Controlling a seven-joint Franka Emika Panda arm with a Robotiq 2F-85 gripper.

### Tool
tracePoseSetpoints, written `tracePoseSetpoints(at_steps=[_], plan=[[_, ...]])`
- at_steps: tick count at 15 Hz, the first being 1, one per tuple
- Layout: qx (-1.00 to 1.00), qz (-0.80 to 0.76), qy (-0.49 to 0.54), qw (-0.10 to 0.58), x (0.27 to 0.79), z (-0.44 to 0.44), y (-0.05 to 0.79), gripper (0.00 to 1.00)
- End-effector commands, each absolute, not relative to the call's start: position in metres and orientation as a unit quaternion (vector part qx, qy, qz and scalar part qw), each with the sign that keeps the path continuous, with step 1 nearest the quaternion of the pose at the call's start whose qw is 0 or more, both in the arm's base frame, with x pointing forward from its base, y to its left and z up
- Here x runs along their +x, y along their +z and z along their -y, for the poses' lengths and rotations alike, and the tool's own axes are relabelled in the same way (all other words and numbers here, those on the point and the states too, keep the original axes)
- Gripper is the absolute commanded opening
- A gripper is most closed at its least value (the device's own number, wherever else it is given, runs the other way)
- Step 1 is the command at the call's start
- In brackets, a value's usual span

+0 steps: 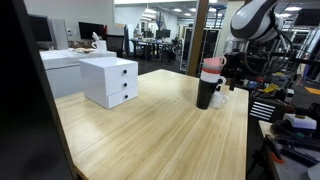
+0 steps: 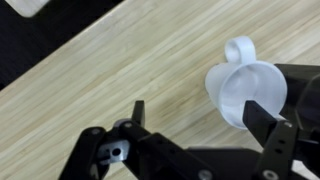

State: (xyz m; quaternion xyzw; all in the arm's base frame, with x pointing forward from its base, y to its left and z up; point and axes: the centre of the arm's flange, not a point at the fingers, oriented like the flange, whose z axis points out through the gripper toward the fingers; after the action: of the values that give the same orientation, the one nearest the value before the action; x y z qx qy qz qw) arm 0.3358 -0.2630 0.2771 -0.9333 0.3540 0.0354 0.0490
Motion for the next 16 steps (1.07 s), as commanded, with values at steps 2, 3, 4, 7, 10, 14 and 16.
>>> tracePoseSetpoints(at_steps=[2,3,4,7,10,14,16], plan=[[-0.937,-0.342,0.044,0.057,0.342,0.261,0.259,1.00],[-0.937,-0.340,0.048,0.057,0.342,0.260,0.256,1.00],[-0.938,-0.339,0.053,0.056,0.343,0.258,0.254,1.00],[-0.938,-0.335,0.065,0.050,0.345,0.255,0.249,0.75],[-0.939,-0.333,0.070,0.051,0.346,0.254,0.250,0.59],[-0.936,-0.342,0.067,0.045,0.348,0.258,0.254,0.31],[-0.936,-0.344,0.065,0.044,0.348,0.259,0.255,0.17]])
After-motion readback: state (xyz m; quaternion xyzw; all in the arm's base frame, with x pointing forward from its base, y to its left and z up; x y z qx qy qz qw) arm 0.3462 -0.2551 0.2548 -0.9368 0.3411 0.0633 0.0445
